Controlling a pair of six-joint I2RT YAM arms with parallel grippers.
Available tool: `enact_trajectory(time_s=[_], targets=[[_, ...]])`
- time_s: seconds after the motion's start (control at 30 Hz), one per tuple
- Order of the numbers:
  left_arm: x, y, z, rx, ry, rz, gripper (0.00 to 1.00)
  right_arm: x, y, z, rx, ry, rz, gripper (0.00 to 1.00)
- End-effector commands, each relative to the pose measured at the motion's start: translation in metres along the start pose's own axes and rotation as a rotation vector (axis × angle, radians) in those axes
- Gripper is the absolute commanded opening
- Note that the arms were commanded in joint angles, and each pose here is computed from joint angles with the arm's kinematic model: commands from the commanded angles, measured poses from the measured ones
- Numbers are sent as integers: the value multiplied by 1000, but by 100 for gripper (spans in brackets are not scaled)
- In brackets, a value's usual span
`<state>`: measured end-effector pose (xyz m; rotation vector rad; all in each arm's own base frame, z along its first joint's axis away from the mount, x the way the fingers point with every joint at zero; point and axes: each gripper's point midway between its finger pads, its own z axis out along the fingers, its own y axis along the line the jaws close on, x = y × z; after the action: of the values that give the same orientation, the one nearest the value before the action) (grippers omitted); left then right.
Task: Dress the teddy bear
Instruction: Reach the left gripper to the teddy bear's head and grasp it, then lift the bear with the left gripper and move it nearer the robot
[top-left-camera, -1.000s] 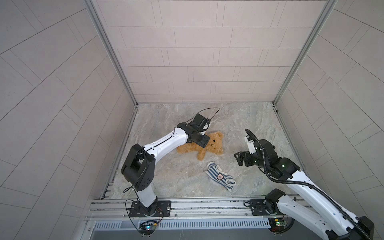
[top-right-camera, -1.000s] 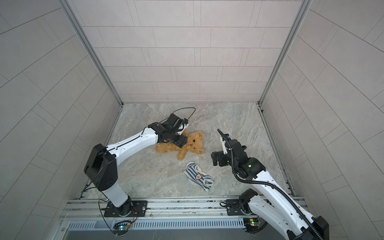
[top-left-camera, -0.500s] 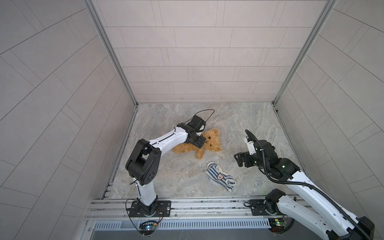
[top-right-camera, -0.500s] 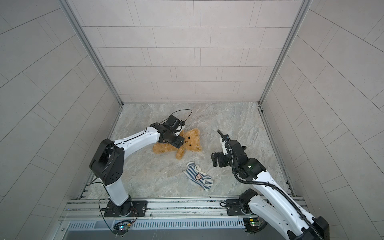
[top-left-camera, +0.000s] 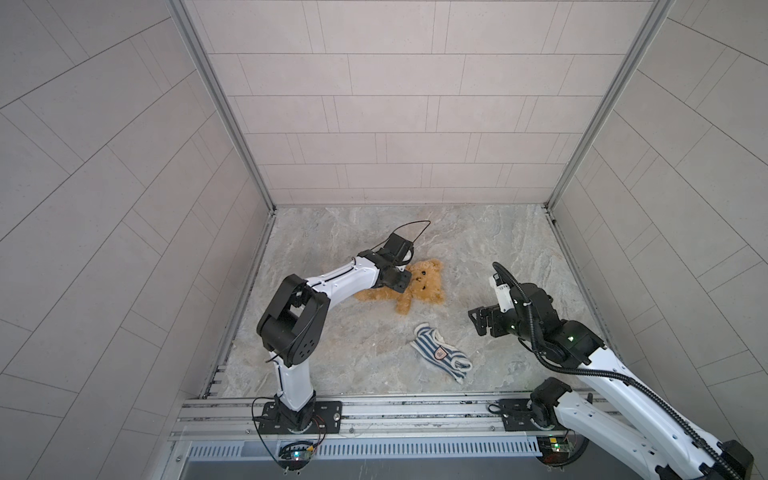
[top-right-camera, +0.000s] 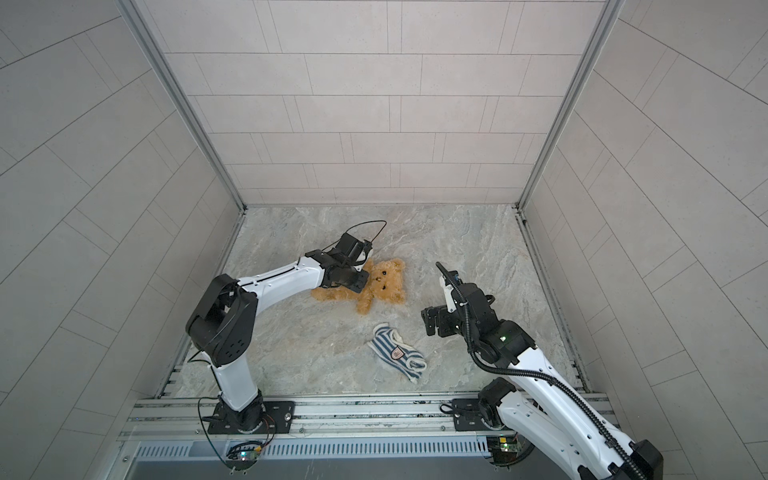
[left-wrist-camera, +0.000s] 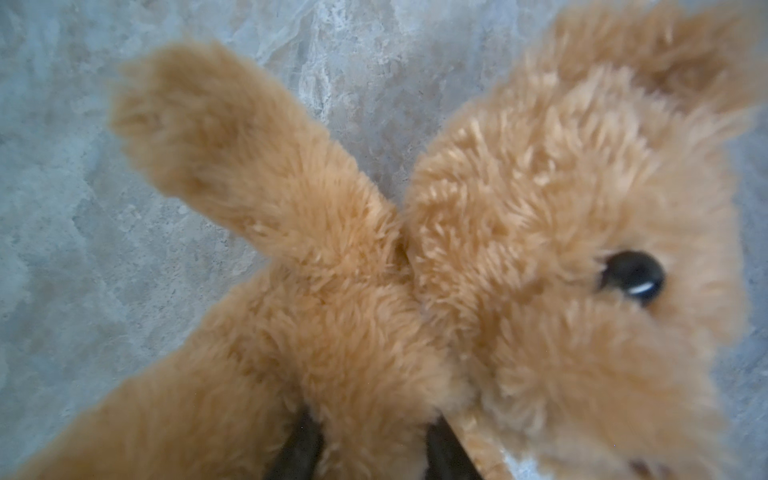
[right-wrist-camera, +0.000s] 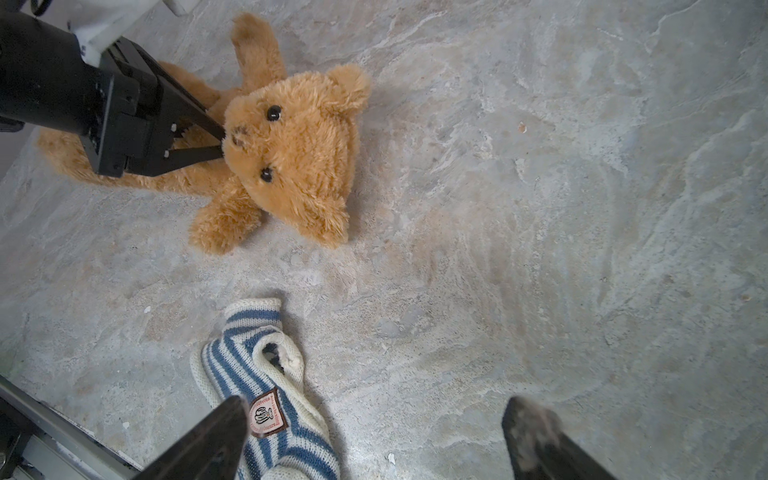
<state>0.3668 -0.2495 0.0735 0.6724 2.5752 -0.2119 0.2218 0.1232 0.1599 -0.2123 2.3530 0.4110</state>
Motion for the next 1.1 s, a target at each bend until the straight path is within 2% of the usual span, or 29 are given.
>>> enact_trajectory(time_s=[0.0, 0.1, 0.2, 0.33, 0.5, 0.7, 0.77, 0.93, 1.07], targets=[[26, 4, 5, -8, 68, -38, 30, 4, 8, 0, -44, -2, -14, 94], [24, 4, -7, -2, 38, -61, 24, 14, 20, 10, -122, 10, -27, 89], [23, 8, -22, -8, 16, -104, 9, 20, 37, 18, -203, 19, -48, 86], [30, 31, -43, -30, -21, -266, 0, 29, 54, 28, -234, 49, -97, 84], [49, 59, -71, -54, -86, -418, 0, 37, 71, 47, -240, 85, -136, 83], [77, 75, -93, -6, -160, -567, 0, 43, 90, 73, -251, 134, -164, 78], [82, 81, -100, 14, -190, -610, 0, 47, 95, 84, -261, 161, -141, 75], [88, 82, -113, 48, -228, -639, 0, 54, 103, 105, -264, 195, -67, 68], [89, 81, -122, 65, -251, -648, 0, 60, 106, 114, -259, 227, -49, 55]])
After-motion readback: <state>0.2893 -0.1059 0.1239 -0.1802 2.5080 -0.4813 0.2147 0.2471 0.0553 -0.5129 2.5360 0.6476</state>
